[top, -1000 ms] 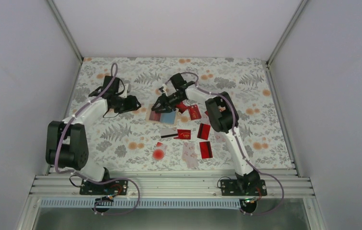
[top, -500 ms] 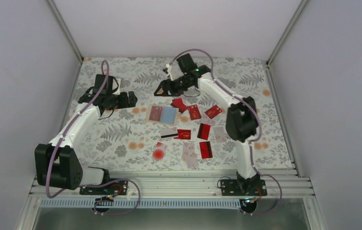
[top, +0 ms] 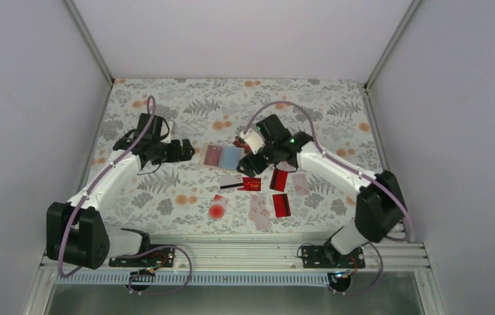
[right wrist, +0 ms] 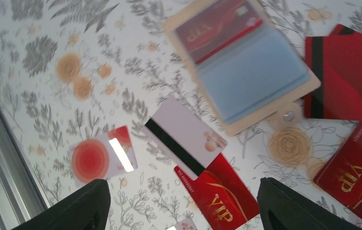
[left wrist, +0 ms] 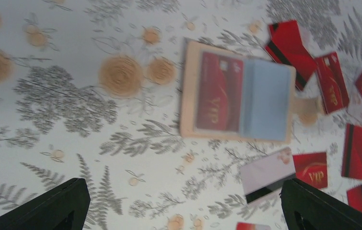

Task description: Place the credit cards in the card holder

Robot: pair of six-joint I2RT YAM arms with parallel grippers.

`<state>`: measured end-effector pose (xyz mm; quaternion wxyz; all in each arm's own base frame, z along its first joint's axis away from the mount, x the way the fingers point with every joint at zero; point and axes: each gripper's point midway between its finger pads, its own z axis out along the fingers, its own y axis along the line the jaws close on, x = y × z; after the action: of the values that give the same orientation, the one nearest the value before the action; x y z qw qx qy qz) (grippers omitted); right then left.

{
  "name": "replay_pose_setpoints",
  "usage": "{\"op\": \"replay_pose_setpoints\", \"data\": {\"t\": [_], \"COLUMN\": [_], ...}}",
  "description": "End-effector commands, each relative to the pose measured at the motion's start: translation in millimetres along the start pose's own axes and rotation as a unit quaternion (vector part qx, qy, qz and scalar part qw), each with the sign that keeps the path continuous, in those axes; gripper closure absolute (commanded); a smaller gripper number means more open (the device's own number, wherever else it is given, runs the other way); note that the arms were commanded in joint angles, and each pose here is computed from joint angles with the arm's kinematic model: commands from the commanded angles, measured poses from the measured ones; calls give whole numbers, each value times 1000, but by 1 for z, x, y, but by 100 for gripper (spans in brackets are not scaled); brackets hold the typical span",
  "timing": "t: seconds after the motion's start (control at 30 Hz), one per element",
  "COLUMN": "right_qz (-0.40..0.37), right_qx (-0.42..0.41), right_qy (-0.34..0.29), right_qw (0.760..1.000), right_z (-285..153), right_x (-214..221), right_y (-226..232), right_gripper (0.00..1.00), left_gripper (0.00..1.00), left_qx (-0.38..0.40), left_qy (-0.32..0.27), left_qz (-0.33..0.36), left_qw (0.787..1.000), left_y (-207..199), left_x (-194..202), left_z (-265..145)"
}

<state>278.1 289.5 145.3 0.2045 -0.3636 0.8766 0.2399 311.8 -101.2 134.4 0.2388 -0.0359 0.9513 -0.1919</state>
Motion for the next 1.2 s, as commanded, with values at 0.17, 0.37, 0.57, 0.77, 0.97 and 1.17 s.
{"op": "replay_pose_setpoints", "data": {"t": [0.17, 0.37, 0.57, 0.77, 0.97, 1.17], "right_qz": [-222, -55, 92, 198, 200, 212], "right_qx": [32, 165, 164, 124, 119, 131], "right_qy": [-22, -43, -9, 93, 154, 197], "right_qw": [974, 984, 982, 968, 960, 948], "right_z": [8, -5, -24, -21, -4, 9], "right_x": [18, -11, 11, 73, 122, 163], "right_y": [36, -25, -48, -25, 11, 27], "right_gripper": [22, 21, 16, 16, 15, 16], "left_gripper": [0, 0, 1, 0, 0, 0], "left_qx": [-6, -55, -55, -44, -62, -42], "left_qy": [46, 107, 142, 131, 123, 102], "left_qz": [67, 119, 137, 133, 138, 108], "left_qw": [997, 986, 979, 981, 981, 988], "left_y": [-38, -57, -84, -99, -92, -79], "left_x": [42, 89, 121, 113, 99, 81], "left_z": [0, 8, 10, 13, 25, 23]}}
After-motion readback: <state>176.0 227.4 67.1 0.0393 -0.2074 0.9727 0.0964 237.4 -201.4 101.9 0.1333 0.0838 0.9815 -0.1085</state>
